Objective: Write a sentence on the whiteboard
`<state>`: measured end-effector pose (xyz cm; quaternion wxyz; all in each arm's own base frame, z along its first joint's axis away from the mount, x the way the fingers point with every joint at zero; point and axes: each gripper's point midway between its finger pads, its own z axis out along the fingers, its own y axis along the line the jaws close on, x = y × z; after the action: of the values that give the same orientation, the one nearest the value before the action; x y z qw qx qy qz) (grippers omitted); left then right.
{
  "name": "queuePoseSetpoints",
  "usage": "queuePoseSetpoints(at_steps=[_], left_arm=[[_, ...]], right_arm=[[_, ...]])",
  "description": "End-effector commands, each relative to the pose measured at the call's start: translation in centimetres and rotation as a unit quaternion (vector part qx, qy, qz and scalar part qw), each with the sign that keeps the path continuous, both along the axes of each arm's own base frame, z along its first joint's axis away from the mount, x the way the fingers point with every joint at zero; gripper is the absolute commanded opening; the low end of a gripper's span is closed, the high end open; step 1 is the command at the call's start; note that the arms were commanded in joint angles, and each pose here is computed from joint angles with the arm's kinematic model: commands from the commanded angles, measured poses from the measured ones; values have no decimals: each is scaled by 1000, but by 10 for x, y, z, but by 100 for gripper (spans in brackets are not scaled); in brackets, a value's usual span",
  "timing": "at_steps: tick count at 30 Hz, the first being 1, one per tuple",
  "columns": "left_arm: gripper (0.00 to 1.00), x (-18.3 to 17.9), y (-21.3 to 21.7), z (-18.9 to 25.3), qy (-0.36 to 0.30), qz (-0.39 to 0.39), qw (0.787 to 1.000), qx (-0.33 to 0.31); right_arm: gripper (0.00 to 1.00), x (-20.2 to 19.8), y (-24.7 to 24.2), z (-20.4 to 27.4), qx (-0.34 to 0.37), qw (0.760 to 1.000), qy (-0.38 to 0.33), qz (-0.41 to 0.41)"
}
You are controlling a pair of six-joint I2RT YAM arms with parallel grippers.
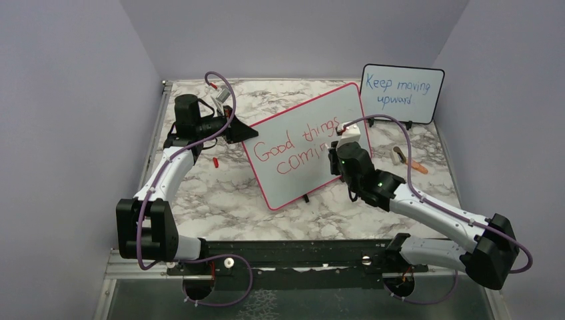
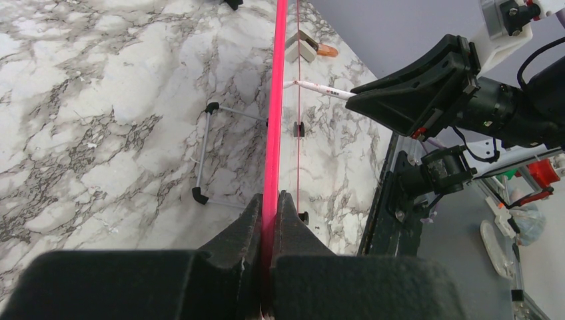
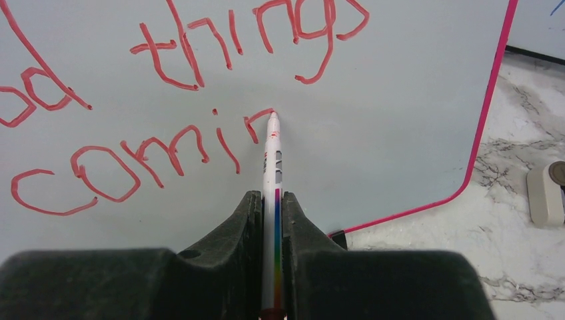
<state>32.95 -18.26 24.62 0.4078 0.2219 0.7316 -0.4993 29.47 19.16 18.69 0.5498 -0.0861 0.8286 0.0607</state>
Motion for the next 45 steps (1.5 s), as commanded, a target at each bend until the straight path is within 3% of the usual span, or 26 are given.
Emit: queuePoseSetpoints(at_steps=[1, 10, 22, 45], left_arm=[[0, 9, 5, -46, 39, 33, 998, 49], [0, 9, 6, -46, 39, 34, 997, 49], [0, 8, 5, -45, 38, 33, 998, 49], [0, 9, 5, -47, 42, 30, 997, 48]], right_arm=[[1, -10, -5, -17, 0, 1000, 27, 5], [1, -16, -8, -21, 5, 999, 33, 4], [1, -5, -17, 15, 8, 1000, -22, -12], [1, 16, -19, 15, 11, 999, -33, -26]])
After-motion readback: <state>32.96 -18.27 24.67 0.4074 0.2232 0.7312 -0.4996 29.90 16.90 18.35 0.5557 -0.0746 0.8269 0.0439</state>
